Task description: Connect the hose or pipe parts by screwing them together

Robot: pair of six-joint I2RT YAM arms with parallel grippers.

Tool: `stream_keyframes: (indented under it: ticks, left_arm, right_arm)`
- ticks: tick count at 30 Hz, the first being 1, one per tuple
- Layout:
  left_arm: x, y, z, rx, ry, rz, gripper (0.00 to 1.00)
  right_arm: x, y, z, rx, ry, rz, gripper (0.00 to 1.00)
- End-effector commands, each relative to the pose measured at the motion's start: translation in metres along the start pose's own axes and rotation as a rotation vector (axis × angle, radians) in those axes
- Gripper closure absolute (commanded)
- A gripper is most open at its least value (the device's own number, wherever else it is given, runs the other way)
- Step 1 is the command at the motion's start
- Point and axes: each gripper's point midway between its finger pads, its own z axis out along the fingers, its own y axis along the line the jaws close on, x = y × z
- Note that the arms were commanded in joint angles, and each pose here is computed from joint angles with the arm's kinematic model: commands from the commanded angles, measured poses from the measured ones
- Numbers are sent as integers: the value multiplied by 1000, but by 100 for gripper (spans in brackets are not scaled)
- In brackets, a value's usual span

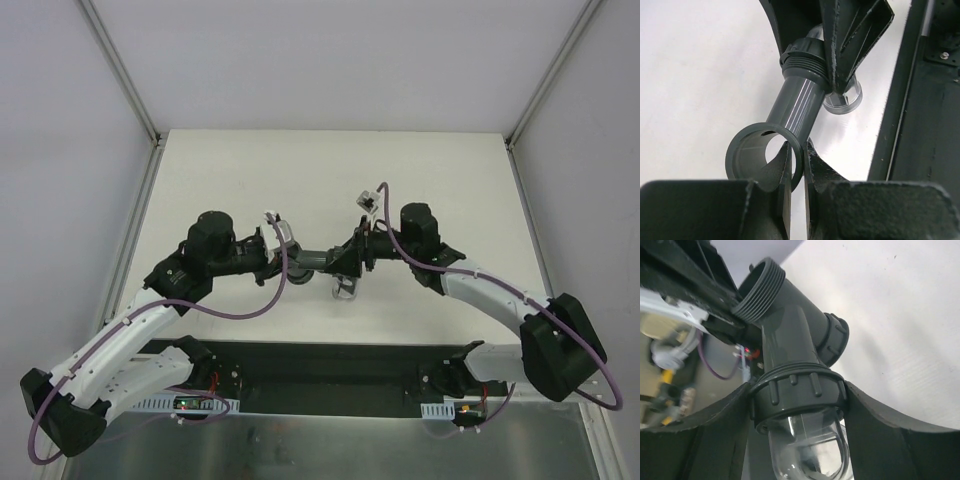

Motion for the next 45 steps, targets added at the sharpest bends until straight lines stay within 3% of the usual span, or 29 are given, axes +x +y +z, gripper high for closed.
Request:
stream_keyframes:
  ticks: [1, 3, 4, 10, 13, 18, 19, 22, 29, 33, 36, 42, 45]
  left_arm:
    - [-21, -2, 5, 11, -81, 56, 100]
    - [-19, -3, 9, 30, -66, 18, 100]
    - [-21, -5, 10, 41, -63, -12, 100]
    - [-23, -7, 8, 66, -42, -150, 100]
    - [-28, -4, 0, 86, -61, -250, 100]
    - [-42, 0, -12, 140, -96, -386, 100]
    - [-48, 1, -15, 141, -106, -416, 100]
    - [-60, -4, -18, 192, -114, -483, 100]
    - [-76, -21, -23, 341, -97, -599, 100]
    - [-78, -27, -26, 390, -92, -615, 100]
    - [-79, -32, -29, 432, -87, -621, 100]
    - [-74, -29, -30, 406, -113, -519, 100]
    - [-73, -23, -30, 352, -148, -376, 100]
  right_arm:
    - [-70, 29, -7, -150, -196, 144, 50]
    - [-68, 24, -9, -123, -204, 128, 41]
    - [-72, 28, -15, -108, -231, 93, 28]
    - [-93, 33, -49, 53, -392, -207, 4]
    - [-98, 39, -62, 94, -396, -326, 2]
    - [-85, 51, -72, 114, -386, -678, 7]
    - [-83, 63, -75, 118, -395, -894, 7]
    - [-65, 70, -73, 152, -342, -1196, 7]
    - [-59, 71, -64, 236, -122, -1494, 9]
    - [-48, 63, -51, 234, 2, -1569, 9]
    - [-40, 56, -45, 240, 66, -1594, 16]
    - [-31, 57, -35, 197, 74, -1503, 54]
    - [-26, 62, -28, 155, 65, -1405, 60]
